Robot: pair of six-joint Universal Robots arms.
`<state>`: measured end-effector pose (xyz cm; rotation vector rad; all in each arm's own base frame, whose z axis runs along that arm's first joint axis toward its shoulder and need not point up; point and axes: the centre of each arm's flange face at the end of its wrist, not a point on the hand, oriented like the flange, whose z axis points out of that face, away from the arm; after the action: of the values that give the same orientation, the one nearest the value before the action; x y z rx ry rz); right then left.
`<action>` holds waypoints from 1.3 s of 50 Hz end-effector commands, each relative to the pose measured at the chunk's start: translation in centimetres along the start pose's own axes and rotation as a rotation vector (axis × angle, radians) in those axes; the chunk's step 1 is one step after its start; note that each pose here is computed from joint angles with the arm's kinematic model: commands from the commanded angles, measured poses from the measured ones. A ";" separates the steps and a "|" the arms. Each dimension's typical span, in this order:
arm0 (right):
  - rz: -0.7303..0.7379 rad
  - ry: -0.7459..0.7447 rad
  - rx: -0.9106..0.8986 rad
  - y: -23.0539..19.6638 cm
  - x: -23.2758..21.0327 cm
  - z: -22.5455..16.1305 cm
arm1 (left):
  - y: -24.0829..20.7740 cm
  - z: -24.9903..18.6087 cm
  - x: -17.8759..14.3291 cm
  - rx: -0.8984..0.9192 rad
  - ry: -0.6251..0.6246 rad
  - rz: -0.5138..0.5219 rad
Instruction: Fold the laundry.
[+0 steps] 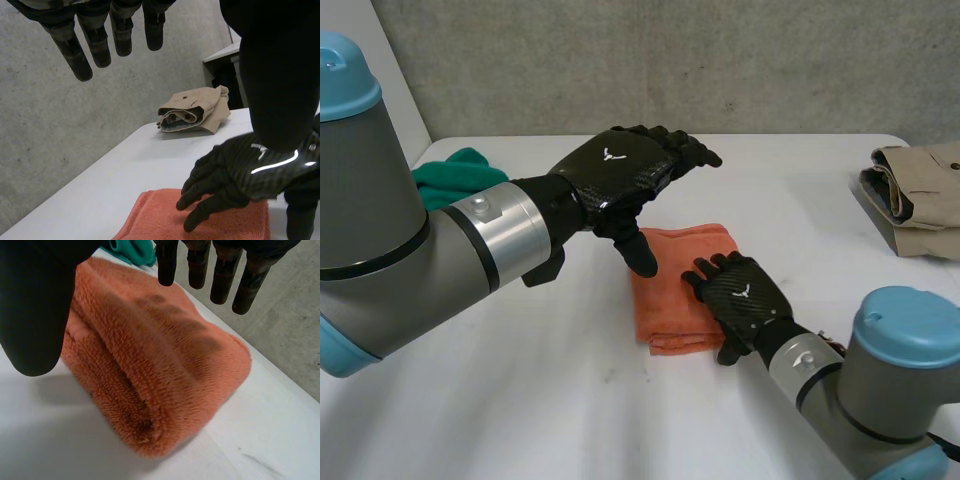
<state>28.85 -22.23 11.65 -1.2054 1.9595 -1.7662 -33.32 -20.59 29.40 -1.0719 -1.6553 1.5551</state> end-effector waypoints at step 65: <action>-0.176 0.167 0.367 -5.0 13.7 9.8 | 0.3 0.1 1.0 -0.009 0.012 -0.011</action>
<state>30.09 -35.16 14.80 -1.1975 1.7153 -2.0624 -33.86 -19.79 28.93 -1.0737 -1.6586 1.5321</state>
